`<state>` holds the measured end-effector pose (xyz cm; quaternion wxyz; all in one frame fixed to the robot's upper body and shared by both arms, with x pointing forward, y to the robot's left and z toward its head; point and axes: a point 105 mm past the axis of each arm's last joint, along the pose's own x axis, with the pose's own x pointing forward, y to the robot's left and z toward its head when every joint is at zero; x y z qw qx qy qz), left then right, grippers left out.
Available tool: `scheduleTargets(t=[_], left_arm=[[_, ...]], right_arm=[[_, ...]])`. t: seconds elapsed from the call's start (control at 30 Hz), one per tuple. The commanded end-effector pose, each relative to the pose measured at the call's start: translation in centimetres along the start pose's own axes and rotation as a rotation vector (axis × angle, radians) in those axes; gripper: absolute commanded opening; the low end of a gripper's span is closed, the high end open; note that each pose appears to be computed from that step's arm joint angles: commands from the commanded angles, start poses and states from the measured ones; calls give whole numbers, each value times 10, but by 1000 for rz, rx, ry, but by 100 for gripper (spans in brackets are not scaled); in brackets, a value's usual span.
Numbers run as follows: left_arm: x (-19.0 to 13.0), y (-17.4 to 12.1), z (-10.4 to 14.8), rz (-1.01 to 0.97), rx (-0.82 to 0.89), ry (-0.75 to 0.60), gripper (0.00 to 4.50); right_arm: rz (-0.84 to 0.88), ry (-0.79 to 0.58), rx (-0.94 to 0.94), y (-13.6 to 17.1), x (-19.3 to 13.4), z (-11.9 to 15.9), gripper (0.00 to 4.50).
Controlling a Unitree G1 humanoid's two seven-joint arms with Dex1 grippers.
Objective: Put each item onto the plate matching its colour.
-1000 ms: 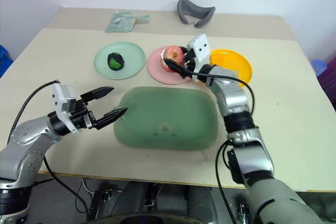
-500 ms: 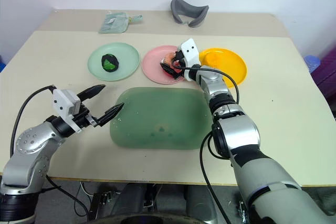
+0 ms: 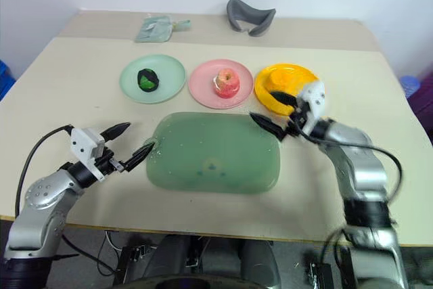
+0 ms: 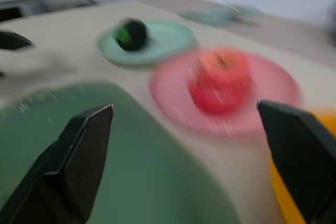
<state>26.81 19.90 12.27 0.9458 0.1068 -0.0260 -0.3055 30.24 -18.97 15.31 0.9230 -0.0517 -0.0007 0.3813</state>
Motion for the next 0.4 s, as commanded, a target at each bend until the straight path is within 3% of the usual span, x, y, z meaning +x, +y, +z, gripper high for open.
scheduleTargets(t=[0.03,0.4], left_arm=[[-7,-2,13,-49,51,-26,450],[-3,0,28,-136,31,-4,450]], right_arm=[[-89,11,-33,4,-30,4,446],[-201,129,0,6,-72,-31,446]])
